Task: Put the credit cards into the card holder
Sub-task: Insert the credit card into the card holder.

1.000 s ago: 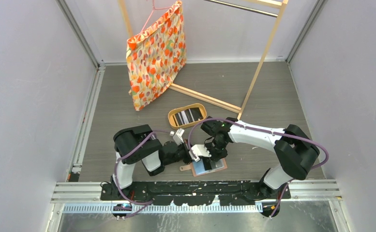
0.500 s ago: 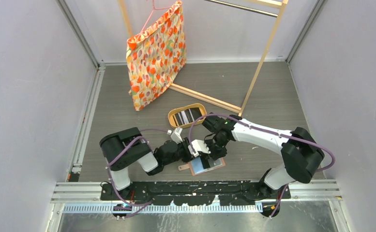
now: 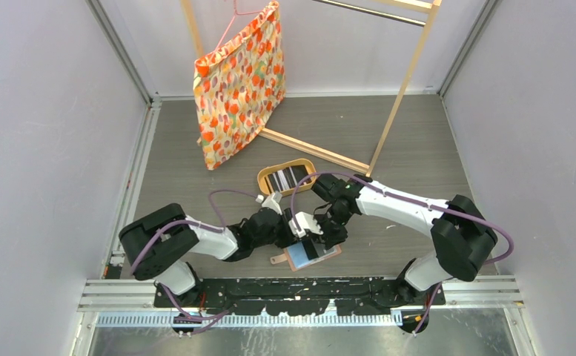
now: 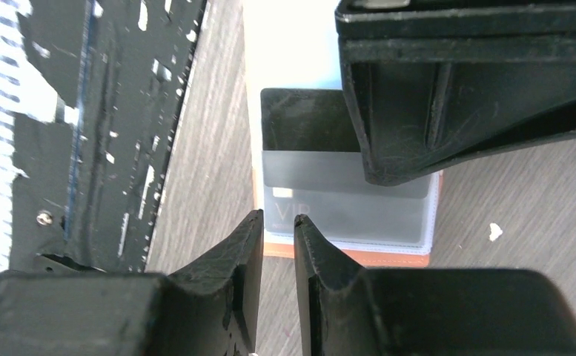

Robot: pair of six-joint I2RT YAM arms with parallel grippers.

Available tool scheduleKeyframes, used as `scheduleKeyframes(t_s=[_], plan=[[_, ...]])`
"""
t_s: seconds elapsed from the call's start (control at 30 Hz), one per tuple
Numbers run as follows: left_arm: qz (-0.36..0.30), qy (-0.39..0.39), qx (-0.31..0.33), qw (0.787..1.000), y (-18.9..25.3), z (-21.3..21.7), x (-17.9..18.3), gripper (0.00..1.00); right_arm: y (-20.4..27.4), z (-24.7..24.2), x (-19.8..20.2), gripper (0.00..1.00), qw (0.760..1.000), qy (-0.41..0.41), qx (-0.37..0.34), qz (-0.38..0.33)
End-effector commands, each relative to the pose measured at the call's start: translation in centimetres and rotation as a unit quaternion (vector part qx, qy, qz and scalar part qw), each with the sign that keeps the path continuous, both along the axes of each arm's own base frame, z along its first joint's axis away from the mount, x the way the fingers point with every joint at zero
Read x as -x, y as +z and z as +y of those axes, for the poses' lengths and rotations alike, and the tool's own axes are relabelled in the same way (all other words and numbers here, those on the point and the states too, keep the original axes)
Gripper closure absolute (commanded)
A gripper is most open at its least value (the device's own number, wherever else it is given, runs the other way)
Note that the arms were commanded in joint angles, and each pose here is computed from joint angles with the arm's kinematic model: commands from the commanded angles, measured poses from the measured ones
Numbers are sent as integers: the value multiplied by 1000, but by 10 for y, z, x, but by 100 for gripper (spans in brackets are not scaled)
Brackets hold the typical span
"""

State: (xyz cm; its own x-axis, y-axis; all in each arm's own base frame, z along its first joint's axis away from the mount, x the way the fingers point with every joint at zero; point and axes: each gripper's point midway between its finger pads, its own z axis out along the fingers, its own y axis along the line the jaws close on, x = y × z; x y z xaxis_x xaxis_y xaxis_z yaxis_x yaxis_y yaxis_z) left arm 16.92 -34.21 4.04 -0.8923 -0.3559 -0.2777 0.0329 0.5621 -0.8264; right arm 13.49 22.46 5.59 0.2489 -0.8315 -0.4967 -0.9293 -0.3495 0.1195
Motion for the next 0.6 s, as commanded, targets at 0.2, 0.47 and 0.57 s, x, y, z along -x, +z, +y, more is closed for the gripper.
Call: scheduleKeyframes(t_s=[0.2, 0.47, 0.57], plan=[[-1, 2, -18, 1000, 7, 2, -2, 57, 41, 59, 23, 91, 992, -30, -116, 38], [11, 10, 8, 1000, 5, -2, -2, 57, 11, 93, 51, 94, 995, 22, -85, -51], [11, 12, 11, 1000, 5, 0, -2, 57, -4, 98, 47, 95, 992, 24, -66, -104]])
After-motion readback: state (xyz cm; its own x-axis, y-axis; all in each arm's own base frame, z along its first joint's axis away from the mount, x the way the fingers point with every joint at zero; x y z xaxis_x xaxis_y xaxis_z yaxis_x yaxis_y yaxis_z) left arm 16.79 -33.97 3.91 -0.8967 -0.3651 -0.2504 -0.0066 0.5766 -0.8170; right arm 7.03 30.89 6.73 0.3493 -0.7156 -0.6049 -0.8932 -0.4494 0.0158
